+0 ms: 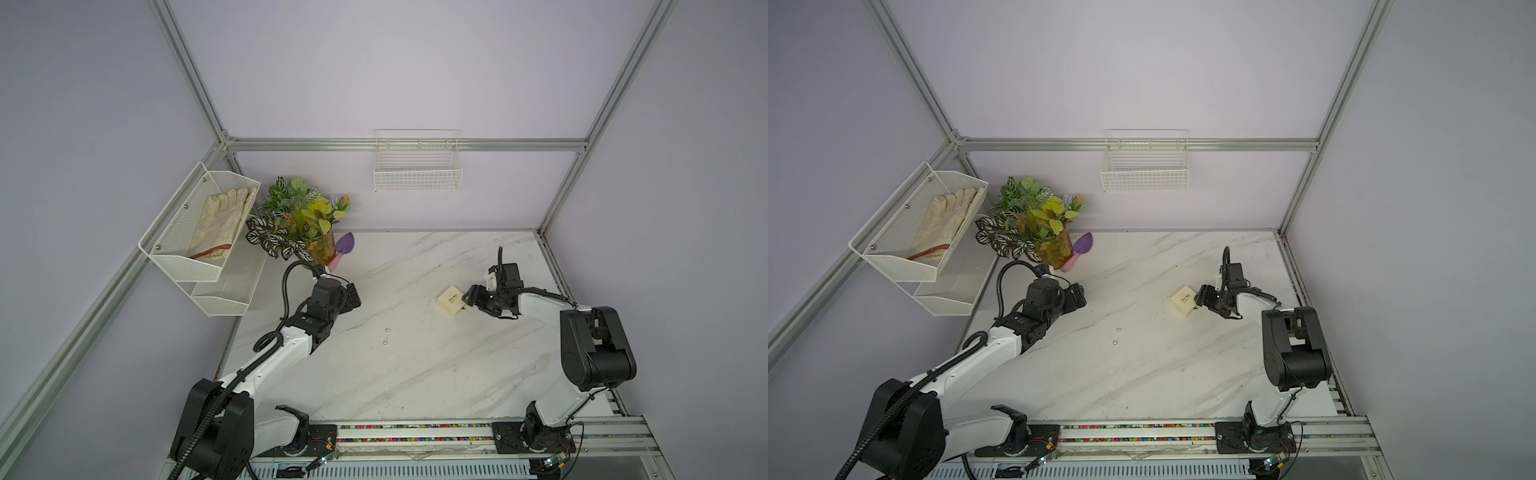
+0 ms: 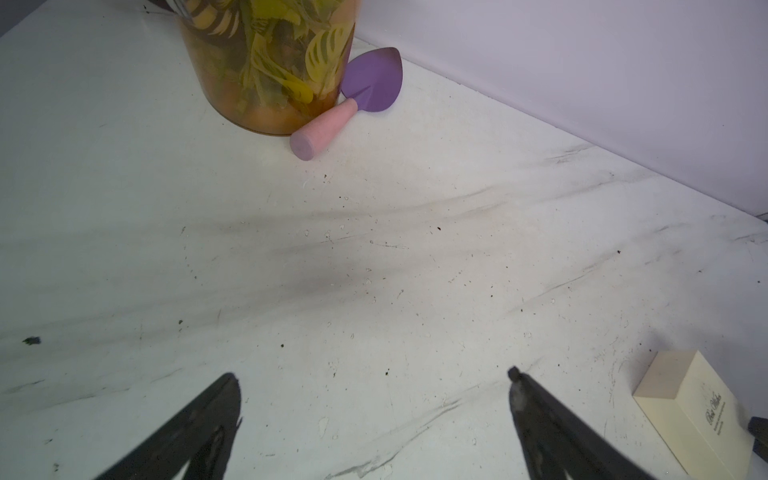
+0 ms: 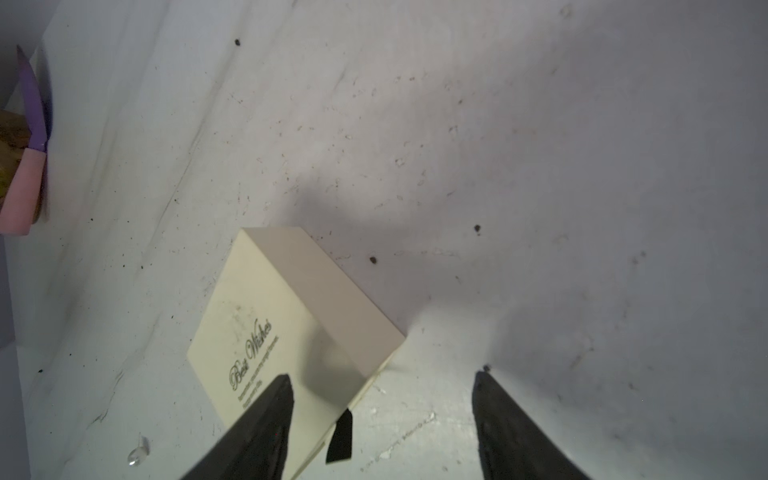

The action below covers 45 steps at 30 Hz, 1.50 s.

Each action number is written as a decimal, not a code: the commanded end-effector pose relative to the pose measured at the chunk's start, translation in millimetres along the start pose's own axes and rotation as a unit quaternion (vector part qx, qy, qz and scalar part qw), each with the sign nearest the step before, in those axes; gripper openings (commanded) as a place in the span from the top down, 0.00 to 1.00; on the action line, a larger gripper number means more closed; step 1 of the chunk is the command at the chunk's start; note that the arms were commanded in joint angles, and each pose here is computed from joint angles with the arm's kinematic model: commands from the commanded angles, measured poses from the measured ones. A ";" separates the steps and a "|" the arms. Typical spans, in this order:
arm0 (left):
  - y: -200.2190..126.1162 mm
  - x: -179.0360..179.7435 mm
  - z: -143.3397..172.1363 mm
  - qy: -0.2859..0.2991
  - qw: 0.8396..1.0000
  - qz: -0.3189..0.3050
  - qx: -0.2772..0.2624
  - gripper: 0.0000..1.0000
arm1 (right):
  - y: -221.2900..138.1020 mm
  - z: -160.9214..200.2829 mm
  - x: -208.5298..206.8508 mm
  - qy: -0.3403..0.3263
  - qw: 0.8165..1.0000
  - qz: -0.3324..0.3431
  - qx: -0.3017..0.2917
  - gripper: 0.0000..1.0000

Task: Place the earrings into the drawer-style jewelry box
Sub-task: Move the jewelry box to the center of the board.

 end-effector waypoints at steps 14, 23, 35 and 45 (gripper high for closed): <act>7.7 -29.2 -11.2 0.026 0.997 0.064 0.018 0.00 | 30.8 10.8 38.5 -0.017 1.000 -0.001 0.024 0.50; 15.3 -33.8 -4.6 0.033 0.996 0.075 0.039 0.00 | 62.3 36.8 80.5 -0.022 0.999 -0.014 0.040 0.56; 19.9 -43.7 4.1 0.036 0.991 0.107 0.069 0.00 | 86.6 67.8 150.2 0.008 0.997 -0.073 0.030 0.57; 37.7 -56.4 17.8 0.039 0.983 0.138 0.114 0.00 | 62.3 67.6 163.9 -0.032 0.996 -0.089 0.004 0.41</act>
Point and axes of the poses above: each gripper's point midway between its finger pads, its own y axis out along the fingers, its own x axis along the line the jaws close on, z = x × y, the point moved 4 cm from there along -y, back along the fingers
